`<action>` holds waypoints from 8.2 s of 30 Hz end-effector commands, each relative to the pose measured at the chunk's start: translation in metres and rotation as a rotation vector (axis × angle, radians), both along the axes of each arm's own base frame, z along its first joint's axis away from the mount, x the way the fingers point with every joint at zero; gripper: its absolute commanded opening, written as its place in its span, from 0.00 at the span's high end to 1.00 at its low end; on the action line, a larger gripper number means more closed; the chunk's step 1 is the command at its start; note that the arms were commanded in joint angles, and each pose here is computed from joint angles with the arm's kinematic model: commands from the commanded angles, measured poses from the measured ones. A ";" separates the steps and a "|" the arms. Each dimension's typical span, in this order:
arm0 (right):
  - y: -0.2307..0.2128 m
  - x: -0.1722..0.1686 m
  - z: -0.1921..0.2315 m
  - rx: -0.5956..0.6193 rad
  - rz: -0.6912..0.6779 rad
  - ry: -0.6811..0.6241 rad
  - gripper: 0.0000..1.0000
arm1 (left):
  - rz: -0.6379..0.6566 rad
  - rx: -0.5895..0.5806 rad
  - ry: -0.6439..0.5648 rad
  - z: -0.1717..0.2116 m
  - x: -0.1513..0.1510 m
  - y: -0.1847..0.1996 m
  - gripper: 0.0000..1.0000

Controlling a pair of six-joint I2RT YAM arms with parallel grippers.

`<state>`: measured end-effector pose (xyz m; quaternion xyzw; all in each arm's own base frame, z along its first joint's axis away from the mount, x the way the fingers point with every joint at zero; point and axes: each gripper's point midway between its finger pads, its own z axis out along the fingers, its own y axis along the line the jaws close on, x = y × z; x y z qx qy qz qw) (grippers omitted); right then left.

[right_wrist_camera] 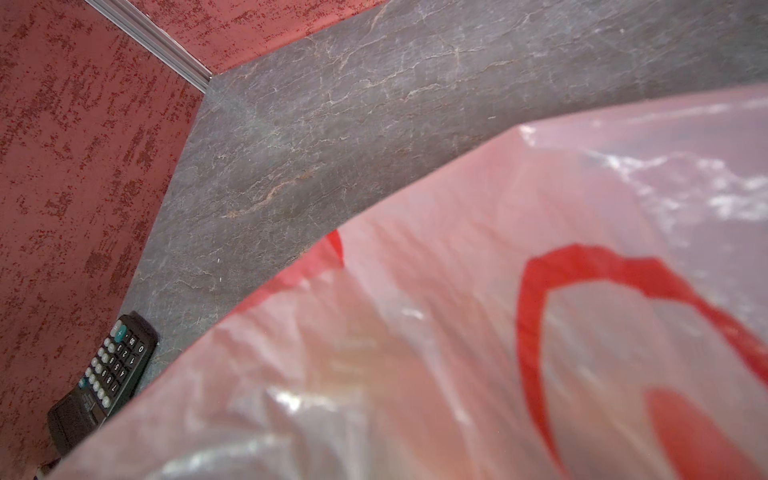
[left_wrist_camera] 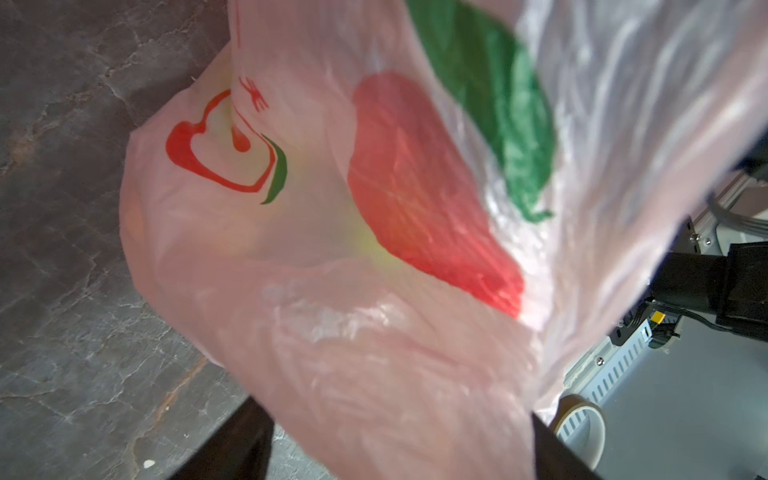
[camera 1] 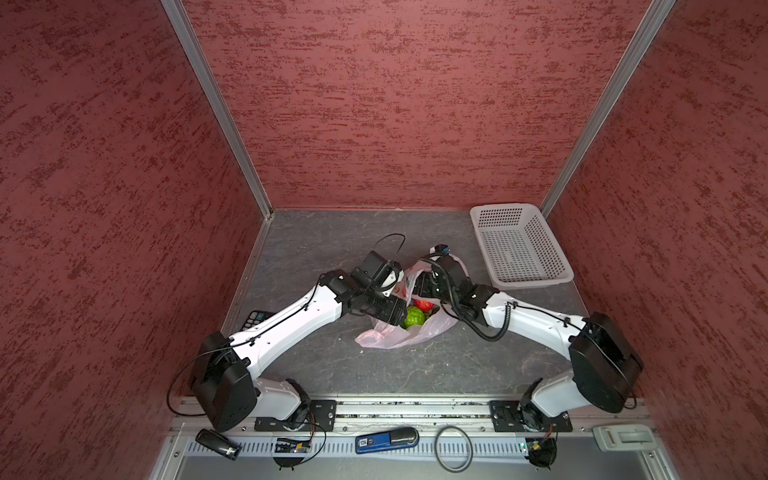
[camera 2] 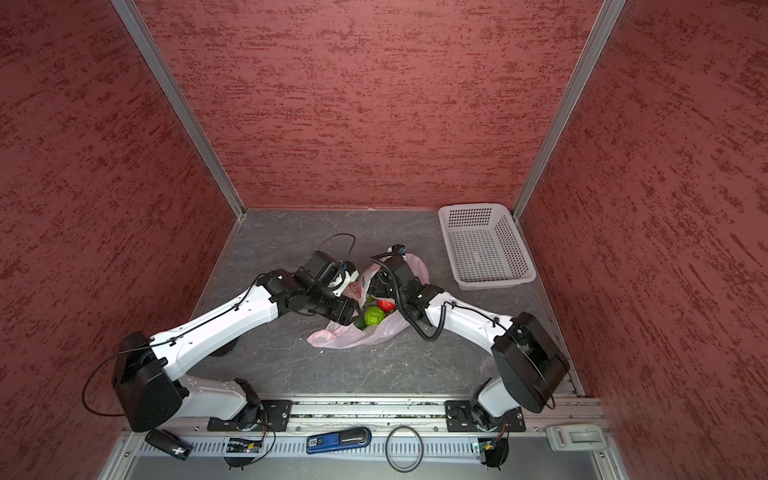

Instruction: Untie the knot of the plastic bag and take out the fruit

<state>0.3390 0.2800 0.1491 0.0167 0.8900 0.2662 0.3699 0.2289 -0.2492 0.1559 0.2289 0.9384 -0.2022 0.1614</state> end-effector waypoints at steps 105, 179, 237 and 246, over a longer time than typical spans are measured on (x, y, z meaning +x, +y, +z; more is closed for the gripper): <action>-0.002 -0.123 -0.073 -0.186 0.037 0.259 0.08 | 0.254 -0.213 -0.048 0.048 0.009 -0.009 1.00; -0.038 -0.053 -0.037 -0.627 0.203 0.064 0.12 | 0.151 -0.251 -0.070 0.051 0.005 -0.027 1.00; -0.285 -0.182 0.076 -0.432 -0.746 0.153 1.00 | 0.190 -0.175 -0.078 0.040 0.020 -0.005 1.00; -0.274 -0.177 0.042 -0.439 -0.754 0.283 1.00 | 0.181 -0.201 -0.082 0.049 0.022 -0.008 1.00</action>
